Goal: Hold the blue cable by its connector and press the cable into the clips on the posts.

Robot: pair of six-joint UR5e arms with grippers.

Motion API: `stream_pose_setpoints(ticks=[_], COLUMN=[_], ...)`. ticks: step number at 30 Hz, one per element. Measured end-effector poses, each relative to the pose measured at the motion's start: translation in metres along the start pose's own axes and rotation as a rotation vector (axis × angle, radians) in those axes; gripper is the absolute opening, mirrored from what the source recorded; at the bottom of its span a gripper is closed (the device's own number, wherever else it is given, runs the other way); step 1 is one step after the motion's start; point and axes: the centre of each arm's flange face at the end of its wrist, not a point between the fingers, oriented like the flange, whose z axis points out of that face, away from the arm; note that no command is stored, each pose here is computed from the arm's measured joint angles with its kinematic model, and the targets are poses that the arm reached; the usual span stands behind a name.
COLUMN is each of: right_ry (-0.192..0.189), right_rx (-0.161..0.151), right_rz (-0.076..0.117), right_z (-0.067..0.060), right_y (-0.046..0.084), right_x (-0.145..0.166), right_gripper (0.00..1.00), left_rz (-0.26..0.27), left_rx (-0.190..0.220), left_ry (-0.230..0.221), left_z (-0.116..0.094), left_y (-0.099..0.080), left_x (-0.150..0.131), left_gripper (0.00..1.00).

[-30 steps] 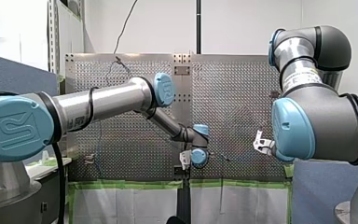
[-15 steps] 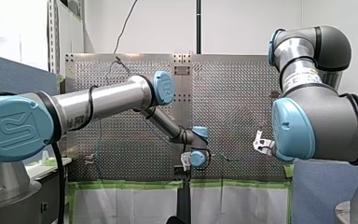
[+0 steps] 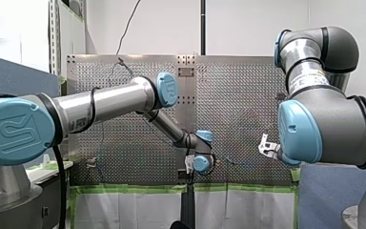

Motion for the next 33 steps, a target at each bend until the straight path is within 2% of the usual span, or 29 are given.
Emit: stream_pose_setpoints(ticks=[4, 8, 11, 16, 21, 24, 28, 33], right_ry=[-0.002, -0.005, -0.008, -0.012, -0.017, -0.019, -0.021, -0.023], right_rx=[0.000, 0.000, -0.002, -0.003, -0.002, -0.002, 0.000, 0.000], right_rz=[0.001, 0.001, 0.002, 0.003, 0.004, 0.004, 0.004, 0.004], right_z=[0.000, 0.000, -0.001, -0.001, -0.002, -0.002, -0.002, -0.002], right_y=[0.000, 0.000, 0.000, 0.000, -0.001, -0.002, -0.003, -0.004], right_x=[0.000, -0.001, -0.001, -0.001, -0.002, -0.003, -0.003, -0.004], right_gripper=[0.00, 0.00, 0.00, 0.00, 0.00, 0.00, 0.00, 0.00], left_rz=[0.038, 0.064, 0.069, 0.067, 0.091, 0.095, 0.104, 0.122], left_rx=[-0.025, -0.014, 0.011, 0.071, 0.127, 0.151, 0.170, 0.166], left_ry=[0.032, 0.066, 0.071, 0.052, 0.068, 0.062, 0.060, 0.100], left_z=[-0.006, -0.016, -0.022, -0.033, -0.051, -0.059, -0.071, -0.089], left_y=[0.001, -0.002, -0.007, -0.022, -0.037, -0.043, -0.051, -0.052], left_x=[0.003, -0.001, -0.010, -0.027, -0.042, -0.051, -0.056, -0.041], left_gripper=[1.00, 1.00, 1.00, 1.00, 1.00, 1.00, 1.00, 1.00])
